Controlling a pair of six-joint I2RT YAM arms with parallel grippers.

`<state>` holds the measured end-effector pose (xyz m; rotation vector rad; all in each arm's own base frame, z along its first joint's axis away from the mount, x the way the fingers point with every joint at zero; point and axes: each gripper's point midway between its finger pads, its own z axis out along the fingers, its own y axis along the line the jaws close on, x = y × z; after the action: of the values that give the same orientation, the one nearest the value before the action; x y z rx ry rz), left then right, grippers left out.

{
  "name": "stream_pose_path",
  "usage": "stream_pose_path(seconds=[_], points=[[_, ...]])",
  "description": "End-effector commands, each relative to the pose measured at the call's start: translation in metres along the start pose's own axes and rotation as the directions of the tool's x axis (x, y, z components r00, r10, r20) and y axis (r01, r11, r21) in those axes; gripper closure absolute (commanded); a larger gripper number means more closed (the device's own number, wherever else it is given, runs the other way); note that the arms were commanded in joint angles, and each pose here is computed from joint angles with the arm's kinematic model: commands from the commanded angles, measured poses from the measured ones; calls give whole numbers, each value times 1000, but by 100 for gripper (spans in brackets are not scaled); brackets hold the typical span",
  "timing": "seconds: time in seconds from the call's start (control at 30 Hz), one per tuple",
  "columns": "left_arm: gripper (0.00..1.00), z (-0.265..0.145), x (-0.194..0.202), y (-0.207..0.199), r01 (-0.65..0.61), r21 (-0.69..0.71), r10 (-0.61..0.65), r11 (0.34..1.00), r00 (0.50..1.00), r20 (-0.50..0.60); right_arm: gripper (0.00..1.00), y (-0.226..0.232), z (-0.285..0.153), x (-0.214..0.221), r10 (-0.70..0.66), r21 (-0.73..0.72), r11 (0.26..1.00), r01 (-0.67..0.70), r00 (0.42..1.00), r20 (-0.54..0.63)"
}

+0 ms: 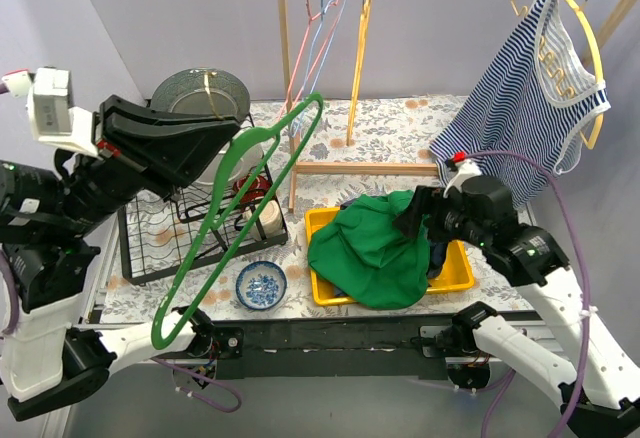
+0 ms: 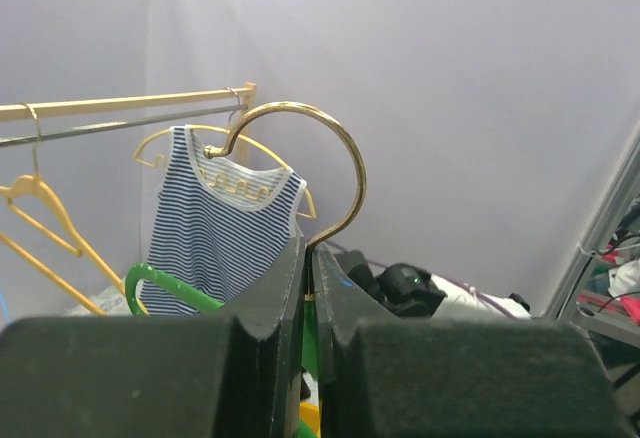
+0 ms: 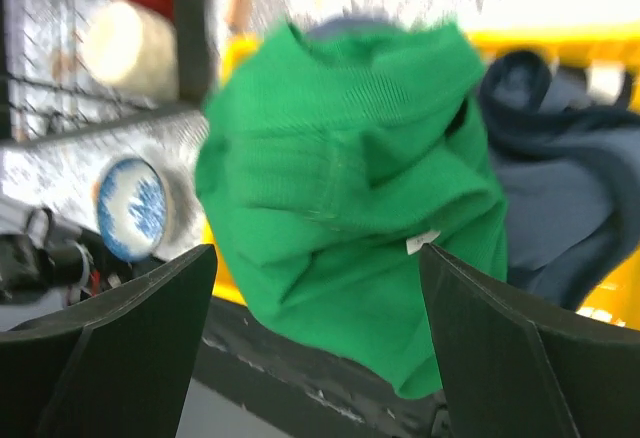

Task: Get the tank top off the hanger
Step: Place the tank top in the bin.

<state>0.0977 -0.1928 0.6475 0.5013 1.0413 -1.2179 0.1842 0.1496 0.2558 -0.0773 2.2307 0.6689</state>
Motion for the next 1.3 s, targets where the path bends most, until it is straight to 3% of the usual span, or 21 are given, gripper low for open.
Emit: stream_pose_path(seconds=[0.0, 0.17, 0.27, 0.37, 0.4, 0.43, 0.5, 0.57, 0.63, 0.8, 1.0, 1.1, 1.23, 1.27], points=[[100, -14, -16, 5, -53, -60, 57, 997, 997, 54, 10, 0, 30, 46, 80, -52, 995, -87, 988, -131], [100, -17, -13, 9, -66, -81, 70, 995, 996, 48, 11, -9, 61, 55, 111, -18, 993, -113, 990, -87], [100, -18, -12, 9, -65, -83, 69, 994, 997, 47, 18, -30, 75, 49, 94, 85, 992, -91, 995, -30], [100, -19, -10, 10, -62, -85, 66, 994, 997, 45, 39, -38, 75, 32, 47, 139, 989, -50, 999, 24], [100, -19, -9, 10, -61, -86, 64, 994, 997, 42, 65, -38, 72, 25, 29, 151, 988, -35, 999, 38], [100, -21, -10, 10, -60, -88, 64, 994, 997, 44, 78, -37, 65, 7, -4, 164, 986, -10, 996, 87], [100, -21, -9, 11, -62, -93, 66, 994, 997, 44, 92, -33, 58, -9, -54, 161, 986, 33, 990, 132], [100, -22, -10, 11, -61, -95, 66, 994, 997, 48, 97, -16, 49, -34, -149, 102, 986, 130, 967, 207], [100, -21, -9, 12, -61, -97, 66, 993, 996, 52, 99, 3, 40, -47, -198, 19, 980, 200, 941, 274], [100, -19, -8, 13, -56, -93, 61, 994, 997, 54, 99, 24, 20, -81, -292, -15, 944, 330, 855, 429], [100, -18, -10, 14, -54, -99, 60, 994, 996, 60, 99, 28, -4, -101, -390, 46, 907, 418, 796, 463], [100, -16, -10, 14, -52, -99, 59, 994, 996, 64, 99, 30, -5, -90, -369, 7, 917, 399, 841, 395], [100, -14, -9, 16, -52, -105, 59, 993, 996, 61, 99, 56, -1, -52, -249, -223, 921, 321, 921, 299], [100, -14, -10, 17, -56, -108, 63, 993, 996, 63, 99, 63, -3, -51, -164, -275, 929, 247, 942, 294]])
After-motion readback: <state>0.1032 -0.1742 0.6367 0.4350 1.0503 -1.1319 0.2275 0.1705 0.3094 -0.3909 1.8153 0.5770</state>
